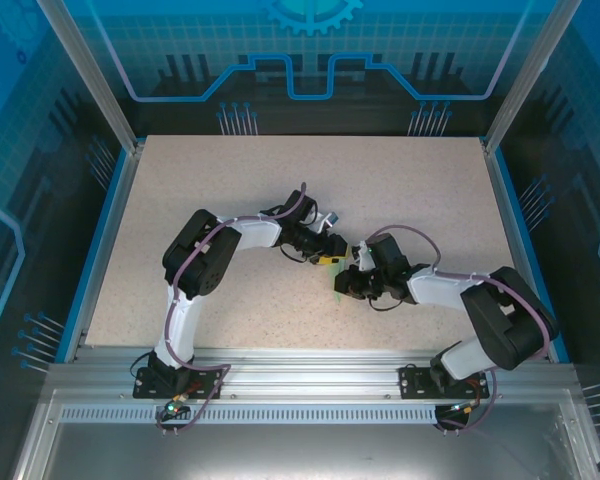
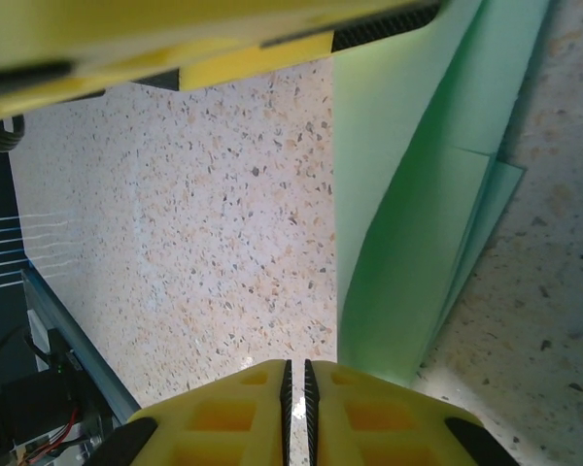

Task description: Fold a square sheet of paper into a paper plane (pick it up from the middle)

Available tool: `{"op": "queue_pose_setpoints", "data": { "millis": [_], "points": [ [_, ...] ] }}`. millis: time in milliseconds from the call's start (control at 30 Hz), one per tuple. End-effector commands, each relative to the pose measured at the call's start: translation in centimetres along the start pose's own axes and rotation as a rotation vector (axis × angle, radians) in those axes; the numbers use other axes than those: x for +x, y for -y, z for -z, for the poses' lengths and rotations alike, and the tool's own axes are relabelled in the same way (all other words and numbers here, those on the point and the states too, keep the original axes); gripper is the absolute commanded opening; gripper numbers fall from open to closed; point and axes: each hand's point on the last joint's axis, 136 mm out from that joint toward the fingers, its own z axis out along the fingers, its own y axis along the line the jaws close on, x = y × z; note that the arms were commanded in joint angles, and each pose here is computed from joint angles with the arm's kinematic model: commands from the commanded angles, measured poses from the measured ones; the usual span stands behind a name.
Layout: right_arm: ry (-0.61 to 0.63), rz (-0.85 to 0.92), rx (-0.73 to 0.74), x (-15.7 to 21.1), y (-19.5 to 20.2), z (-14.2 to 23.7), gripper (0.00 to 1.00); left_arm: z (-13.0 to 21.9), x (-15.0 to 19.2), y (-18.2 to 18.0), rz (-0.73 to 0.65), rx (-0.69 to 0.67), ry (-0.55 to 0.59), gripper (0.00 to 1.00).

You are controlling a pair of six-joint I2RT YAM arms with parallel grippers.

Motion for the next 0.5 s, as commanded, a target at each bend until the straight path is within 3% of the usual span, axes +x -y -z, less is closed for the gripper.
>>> {"op": "queue_pose_setpoints", "data": {
  "millis": [0, 467],
  "points": [
    [-0.018, -0.007, -0.023, 0.2, -0.5, -0.5, 0.16, -0.6, 0.7, -1.0, 0.026, -0.010, -0.042, 0.54],
    [-0.062, -0.057, 0.050, 2.2, 2.0, -1.0, 0.16, -0.6, 0.8, -1.1, 0.027, -0.011, -0.045, 0.54]
  ]
}}
